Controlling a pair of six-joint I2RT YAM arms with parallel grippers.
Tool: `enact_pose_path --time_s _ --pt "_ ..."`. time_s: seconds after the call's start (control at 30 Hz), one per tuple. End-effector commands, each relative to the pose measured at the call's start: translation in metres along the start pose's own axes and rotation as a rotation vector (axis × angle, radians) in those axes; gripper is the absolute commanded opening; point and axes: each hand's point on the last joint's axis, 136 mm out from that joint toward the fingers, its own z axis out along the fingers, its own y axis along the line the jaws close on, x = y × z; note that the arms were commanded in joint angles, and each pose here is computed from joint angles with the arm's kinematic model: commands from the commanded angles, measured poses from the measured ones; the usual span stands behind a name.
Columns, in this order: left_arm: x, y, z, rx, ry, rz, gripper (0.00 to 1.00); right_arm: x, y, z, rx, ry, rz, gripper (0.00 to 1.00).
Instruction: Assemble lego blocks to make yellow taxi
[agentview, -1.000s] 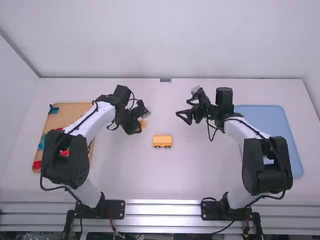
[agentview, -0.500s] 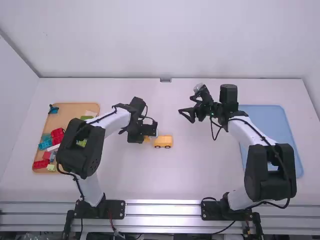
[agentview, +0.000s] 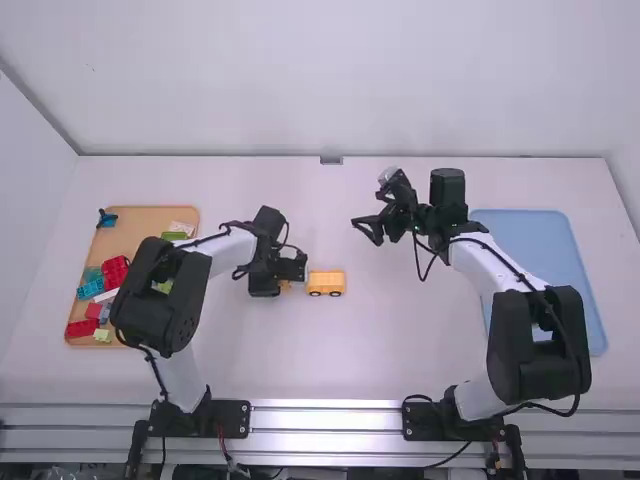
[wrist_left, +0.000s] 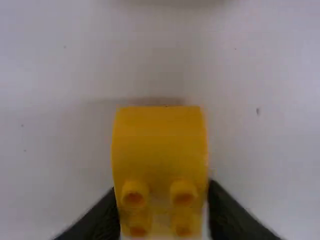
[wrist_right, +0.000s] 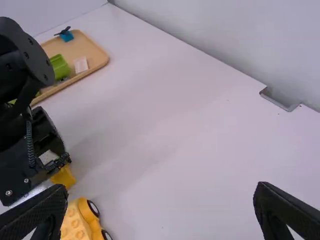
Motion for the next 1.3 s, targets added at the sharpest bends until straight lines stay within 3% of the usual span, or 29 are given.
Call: enact_pose_path --time_s 0.0,0.07,0.2,0.23,0.27,0.33,0.5,0.57,0.67,0.87,1.1,1.27 --pt "-0.001 -0.006 0.001 0.013 -0.010 0.016 0.63 -0.018 -0.001 -0.004 0.009 -0.031 -0.036 0.98" --pt "-0.004 0.000 0.001 -0.005 -0.041 0.005 0.59 -0.018 -0.004 -0.006 0.015 -0.034 -0.035 0.99" --pt "-0.013 0.008 -0.005 0.008 -0.172 -0.024 0.65 -0.019 -0.005 -0.006 0.018 -0.037 -0.037 0.99" --pt "-0.014 0.005 -0.008 0.029 -0.223 -0.009 0.86 -0.019 -0.005 -0.006 0.018 -0.037 -0.037 0.98" --pt "-0.014 0.001 -0.012 0.061 -0.293 0.011 0.99 -0.019 -0.005 -0.006 0.019 -0.037 -0.036 0.97" --pt "-0.016 -0.003 -0.019 0.090 -0.401 0.030 0.99 -0.019 -0.005 -0.007 0.019 -0.037 -0.036 0.98" --pt "-0.023 0.005 -0.043 0.034 -0.839 -0.006 0.99 -0.020 -0.005 -0.006 0.019 -0.039 -0.071 0.99" --pt "-0.019 0.012 -0.040 0.014 -0.916 -0.088 0.99 -0.020 -0.004 -0.006 0.018 -0.040 -0.087 0.99" --pt "-0.015 0.017 -0.028 0.027 -0.973 -0.204 0.99 -0.020 0.000 -0.004 0.009 -0.038 -0.090 0.98" --pt "-0.014 0.008 -0.008 0.038 -1.004 -0.167 1.00 -0.018 0.002 -0.002 0.001 -0.029 -0.083 0.98" --pt "-0.012 0.002 0.001 0.004 -0.983 -0.084 0.88 -0.017 0.002 -0.002 0.000 -0.025 -0.077 0.99" --pt "-0.008 -0.003 0.006 0.007 -0.960 -0.086 0.59 -0.015 0.002 -0.003 -0.001 -0.017 -0.070 0.98"
